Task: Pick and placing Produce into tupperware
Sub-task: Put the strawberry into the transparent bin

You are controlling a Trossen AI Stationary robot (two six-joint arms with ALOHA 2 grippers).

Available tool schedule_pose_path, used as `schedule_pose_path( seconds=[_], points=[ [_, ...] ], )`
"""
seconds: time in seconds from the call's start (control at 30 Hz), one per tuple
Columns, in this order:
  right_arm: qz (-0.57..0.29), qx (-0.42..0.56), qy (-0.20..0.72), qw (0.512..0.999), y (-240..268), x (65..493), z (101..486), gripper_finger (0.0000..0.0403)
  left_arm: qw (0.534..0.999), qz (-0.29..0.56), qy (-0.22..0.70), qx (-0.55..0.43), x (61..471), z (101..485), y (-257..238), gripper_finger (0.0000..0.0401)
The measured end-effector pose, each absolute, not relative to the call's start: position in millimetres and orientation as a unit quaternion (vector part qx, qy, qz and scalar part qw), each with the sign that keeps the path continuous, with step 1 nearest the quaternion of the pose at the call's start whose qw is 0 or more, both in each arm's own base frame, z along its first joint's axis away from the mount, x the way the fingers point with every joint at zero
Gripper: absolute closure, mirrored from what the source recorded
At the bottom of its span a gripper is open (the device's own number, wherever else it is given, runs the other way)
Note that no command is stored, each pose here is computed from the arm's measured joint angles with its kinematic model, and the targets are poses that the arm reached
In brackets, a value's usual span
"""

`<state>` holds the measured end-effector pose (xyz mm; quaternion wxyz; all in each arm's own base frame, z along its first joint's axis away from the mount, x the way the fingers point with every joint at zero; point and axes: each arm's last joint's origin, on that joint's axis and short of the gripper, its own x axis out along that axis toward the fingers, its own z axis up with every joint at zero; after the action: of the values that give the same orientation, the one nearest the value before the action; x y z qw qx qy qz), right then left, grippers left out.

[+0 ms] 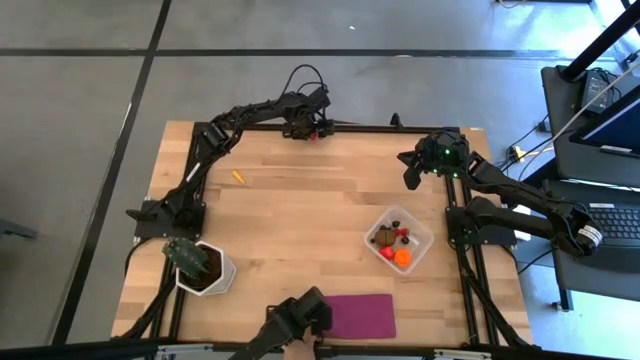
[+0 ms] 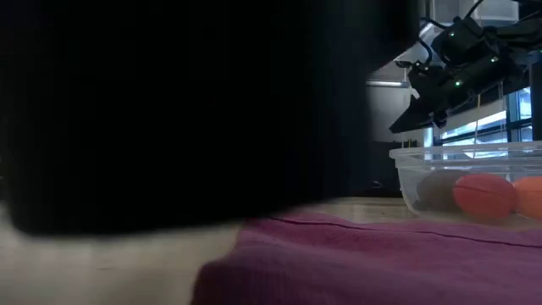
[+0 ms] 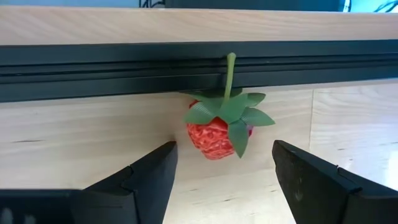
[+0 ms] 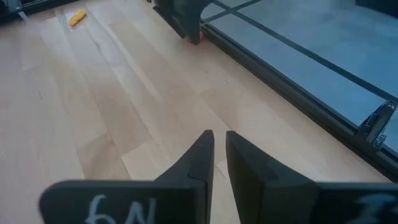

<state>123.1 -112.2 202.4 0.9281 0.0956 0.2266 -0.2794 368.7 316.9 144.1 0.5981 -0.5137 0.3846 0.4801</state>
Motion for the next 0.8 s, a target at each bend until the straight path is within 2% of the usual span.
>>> schedule_pose_path(
  seconds=[0.8],
  points=[
    [-0.276, 0.082, 0.231, 0.929, -112.2, 123.1, 202.3, 0.0356, 0.621, 0.527, 0.36, -0.455, 372.9, 143.7, 322.1, 0.0152]
  ],
)
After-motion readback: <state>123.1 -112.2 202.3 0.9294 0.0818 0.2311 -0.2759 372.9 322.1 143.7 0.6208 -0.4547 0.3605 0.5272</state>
